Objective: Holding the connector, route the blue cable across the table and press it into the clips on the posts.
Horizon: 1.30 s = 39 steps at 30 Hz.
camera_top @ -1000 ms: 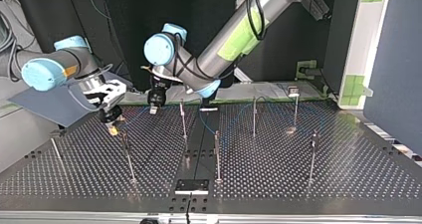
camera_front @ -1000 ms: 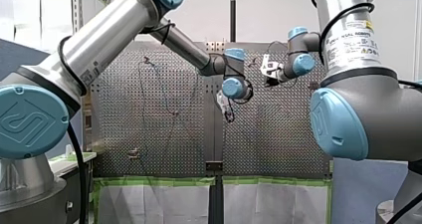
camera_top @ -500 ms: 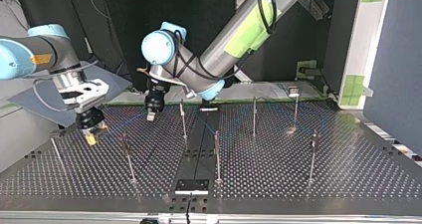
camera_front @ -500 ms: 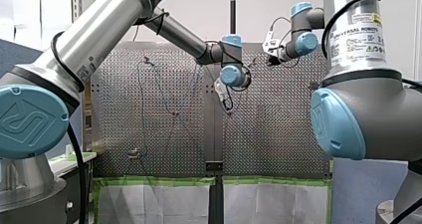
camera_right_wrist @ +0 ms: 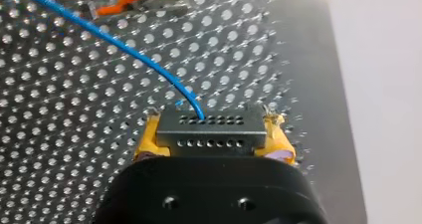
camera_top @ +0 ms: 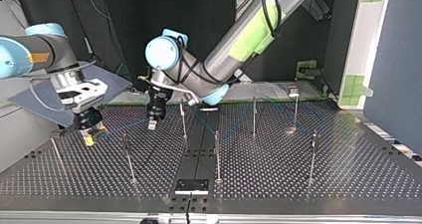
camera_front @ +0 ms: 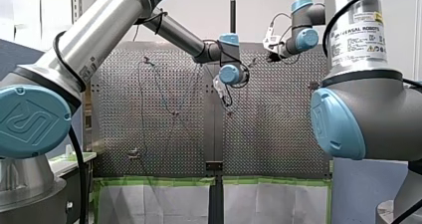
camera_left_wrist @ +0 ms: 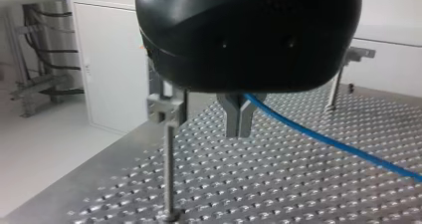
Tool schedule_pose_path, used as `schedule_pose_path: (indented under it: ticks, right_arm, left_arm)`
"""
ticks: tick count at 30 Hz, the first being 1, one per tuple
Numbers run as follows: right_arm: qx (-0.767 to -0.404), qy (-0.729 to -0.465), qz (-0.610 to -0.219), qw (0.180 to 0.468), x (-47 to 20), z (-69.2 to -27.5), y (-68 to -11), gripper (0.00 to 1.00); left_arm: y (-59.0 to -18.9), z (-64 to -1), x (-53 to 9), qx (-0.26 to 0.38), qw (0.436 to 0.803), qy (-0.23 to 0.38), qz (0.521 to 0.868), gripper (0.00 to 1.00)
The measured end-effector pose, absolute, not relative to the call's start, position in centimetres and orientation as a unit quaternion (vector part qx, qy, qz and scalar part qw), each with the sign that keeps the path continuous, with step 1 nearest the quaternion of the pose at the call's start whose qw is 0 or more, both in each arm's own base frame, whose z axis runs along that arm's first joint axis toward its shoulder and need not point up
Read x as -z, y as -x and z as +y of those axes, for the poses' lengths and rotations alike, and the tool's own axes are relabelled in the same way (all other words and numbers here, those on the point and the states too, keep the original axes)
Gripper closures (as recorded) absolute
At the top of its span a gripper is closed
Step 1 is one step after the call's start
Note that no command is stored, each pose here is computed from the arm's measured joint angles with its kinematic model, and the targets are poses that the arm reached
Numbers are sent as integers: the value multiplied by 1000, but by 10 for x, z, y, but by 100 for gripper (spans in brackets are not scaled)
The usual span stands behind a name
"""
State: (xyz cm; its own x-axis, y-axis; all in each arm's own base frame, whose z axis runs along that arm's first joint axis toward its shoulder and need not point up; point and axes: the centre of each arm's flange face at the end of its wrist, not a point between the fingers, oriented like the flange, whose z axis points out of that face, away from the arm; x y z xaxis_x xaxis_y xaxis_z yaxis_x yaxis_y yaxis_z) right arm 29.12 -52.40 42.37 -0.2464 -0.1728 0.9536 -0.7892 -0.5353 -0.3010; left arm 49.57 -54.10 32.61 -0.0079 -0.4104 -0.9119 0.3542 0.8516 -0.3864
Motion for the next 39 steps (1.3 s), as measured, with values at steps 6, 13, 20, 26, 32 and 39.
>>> schedule_pose_path:
  ticks: [6, 13, 20, 26, 32, 39]
  right_arm:
    - [-664, -571, -422, 232, -419, -528, -292, 100]
    - [-666, -571, -418, 235, -423, -529, -292, 100]
    - [-668, -569, -417, 237, -426, -532, -291, 100]
    - [-670, -567, -416, 239, -429, -536, -290, 100]
    - [-674, -565, -412, 241, -434, -540, -290, 100]
    - [-673, -563, -413, 242, -434, -543, -287, 100]
  left_arm:
    - [-508, -536, -336, 277, 711, 25, 646, 100]
    - [-522, -531, -350, 289, 715, 20, 637, 100]
    - [-530, -528, -354, 300, 715, 15, 632, 100]
    - [-542, -520, -358, 307, 719, 19, 623, 100]
    - [-555, -511, -364, 309, 727, 21, 613, 100]
    - [-559, -507, -364, 312, 721, 13, 618, 94]
